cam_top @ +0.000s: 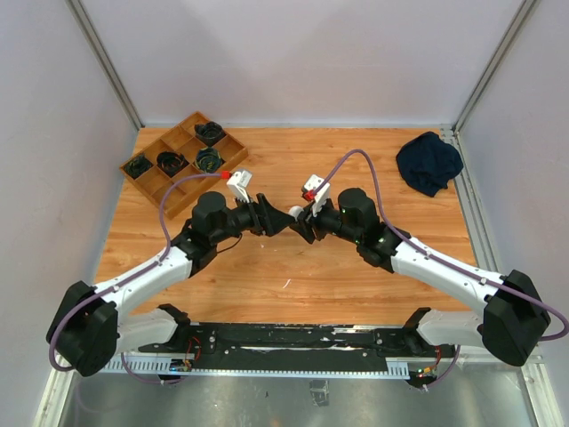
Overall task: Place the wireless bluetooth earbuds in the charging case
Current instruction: Pick up the charging case at the center of the board, then open the charging case, then pick up the earbud from the center of the board.
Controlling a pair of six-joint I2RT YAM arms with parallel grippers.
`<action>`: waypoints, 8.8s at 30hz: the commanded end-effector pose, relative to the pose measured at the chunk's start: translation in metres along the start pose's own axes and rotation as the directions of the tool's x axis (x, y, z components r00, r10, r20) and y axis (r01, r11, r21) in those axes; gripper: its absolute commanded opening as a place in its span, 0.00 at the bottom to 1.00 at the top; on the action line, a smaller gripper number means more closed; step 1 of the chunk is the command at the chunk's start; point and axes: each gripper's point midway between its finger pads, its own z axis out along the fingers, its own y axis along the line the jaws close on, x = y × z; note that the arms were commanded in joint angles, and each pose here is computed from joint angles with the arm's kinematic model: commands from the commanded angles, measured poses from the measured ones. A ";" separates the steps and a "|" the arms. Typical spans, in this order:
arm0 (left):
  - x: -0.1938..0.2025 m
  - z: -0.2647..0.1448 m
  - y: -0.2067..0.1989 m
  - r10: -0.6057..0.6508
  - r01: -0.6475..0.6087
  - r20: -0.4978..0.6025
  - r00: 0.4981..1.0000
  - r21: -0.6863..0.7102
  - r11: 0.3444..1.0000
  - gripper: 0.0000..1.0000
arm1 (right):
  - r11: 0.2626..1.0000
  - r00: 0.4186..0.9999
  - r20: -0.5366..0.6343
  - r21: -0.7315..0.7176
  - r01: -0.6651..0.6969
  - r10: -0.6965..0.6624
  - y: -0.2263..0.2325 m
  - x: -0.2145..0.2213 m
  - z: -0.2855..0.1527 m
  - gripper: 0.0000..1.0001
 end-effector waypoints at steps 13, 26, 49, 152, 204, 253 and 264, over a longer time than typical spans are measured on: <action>-0.012 0.019 -0.022 0.032 -0.035 0.034 0.999 0.083 0.996 0.49 | 0.997 0.997 0.063 -0.060 0.043 -0.040 0.021 -0.012 0.003 0.44; -0.010 0.011 -0.027 0.134 -0.137 0.033 0.990 0.118 0.984 0.13 | 0.996 0.997 0.038 -0.059 0.069 -0.067 0.019 -0.012 -0.002 0.60; -0.007 -0.033 -0.093 0.560 -0.554 0.133 0.818 0.445 0.704 0.12 | 0.899 0.961 0.274 -0.414 0.144 -0.028 0.047 -0.042 -0.062 0.72; -0.062 -0.041 -0.085 0.498 -0.543 0.256 0.829 0.151 0.826 0.73 | 0.838 0.931 0.342 -0.539 0.084 0.127 0.067 -0.055 -0.063 0.15; -0.037 -0.038 0.160 0.012 0.069 0.103 0.995 -0.740 0.669 0.80 | 0.992 0.975 0.212 -0.123 -0.037 0.063 -0.003 0.042 -0.025 0.14; -0.015 -0.003 0.306 -0.252 0.123 0.047 0.967 -0.947 0.296 0.27 | 0.995 0.972 0.227 -0.090 -0.038 0.058 -0.005 0.047 -0.030 0.14; -0.001 0.006 0.277 -0.314 0.135 -0.014 0.949 -0.884 0.447 0.12 | 0.996 0.970 0.239 -0.089 -0.031 0.052 -0.005 0.044 -0.033 0.14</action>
